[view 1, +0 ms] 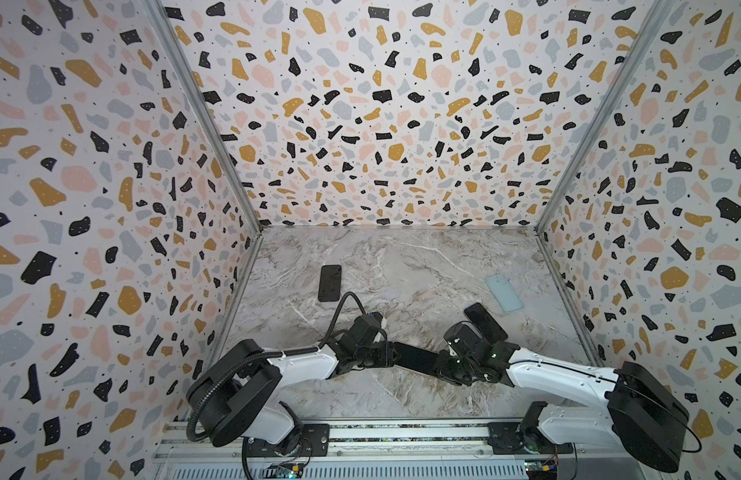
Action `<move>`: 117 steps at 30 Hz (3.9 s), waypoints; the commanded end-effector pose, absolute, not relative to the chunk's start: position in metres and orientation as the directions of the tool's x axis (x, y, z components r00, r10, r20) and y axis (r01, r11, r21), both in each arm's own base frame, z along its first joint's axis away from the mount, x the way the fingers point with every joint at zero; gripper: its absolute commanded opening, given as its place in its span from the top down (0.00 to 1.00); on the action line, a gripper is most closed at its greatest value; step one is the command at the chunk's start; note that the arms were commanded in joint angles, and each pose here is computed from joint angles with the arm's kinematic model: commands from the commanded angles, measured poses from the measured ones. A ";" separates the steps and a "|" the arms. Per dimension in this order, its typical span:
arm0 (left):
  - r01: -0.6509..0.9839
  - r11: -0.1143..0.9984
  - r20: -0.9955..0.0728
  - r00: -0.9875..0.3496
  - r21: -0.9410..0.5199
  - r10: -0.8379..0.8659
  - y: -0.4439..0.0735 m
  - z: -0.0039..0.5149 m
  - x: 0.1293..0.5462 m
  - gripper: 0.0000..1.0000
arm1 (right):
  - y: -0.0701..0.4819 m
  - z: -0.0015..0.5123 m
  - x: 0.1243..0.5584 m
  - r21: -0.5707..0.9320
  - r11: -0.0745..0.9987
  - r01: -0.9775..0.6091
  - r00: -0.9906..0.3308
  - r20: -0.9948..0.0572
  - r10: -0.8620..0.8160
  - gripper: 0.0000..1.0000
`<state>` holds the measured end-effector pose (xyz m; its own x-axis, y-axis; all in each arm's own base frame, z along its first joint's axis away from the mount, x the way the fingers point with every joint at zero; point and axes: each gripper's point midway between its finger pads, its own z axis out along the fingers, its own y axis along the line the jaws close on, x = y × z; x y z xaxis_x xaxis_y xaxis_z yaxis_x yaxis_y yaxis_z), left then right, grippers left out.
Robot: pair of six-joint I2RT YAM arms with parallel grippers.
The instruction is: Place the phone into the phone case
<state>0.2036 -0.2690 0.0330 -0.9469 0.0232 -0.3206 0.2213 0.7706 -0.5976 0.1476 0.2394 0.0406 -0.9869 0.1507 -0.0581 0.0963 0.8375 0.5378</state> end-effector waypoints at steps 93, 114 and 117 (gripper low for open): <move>0.288 0.724 -0.318 -0.943 -0.627 0.100 -0.321 0.021 0.234 0.35 | 0.252 0.045 0.177 0.688 0.649 -0.325 -0.946 -0.249 -0.209 0.43; 0.124 0.721 -0.161 -0.987 -0.682 0.017 -0.305 0.061 0.166 0.59 | 0.247 0.059 0.177 0.667 0.676 -0.313 -0.947 -0.267 -0.175 0.45; 0.092 0.733 -0.103 -0.994 -0.674 0.031 -0.308 0.053 0.153 0.66 | 0.248 0.061 0.176 0.674 0.669 -0.313 -0.948 -0.262 -0.180 0.46</move>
<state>0.1602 -0.3076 0.0569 -0.9852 0.0493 -0.1644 0.1505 0.7082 -0.6898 0.1749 0.2452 0.0550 -0.9474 -0.1776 -0.2662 -0.3145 0.6706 0.6718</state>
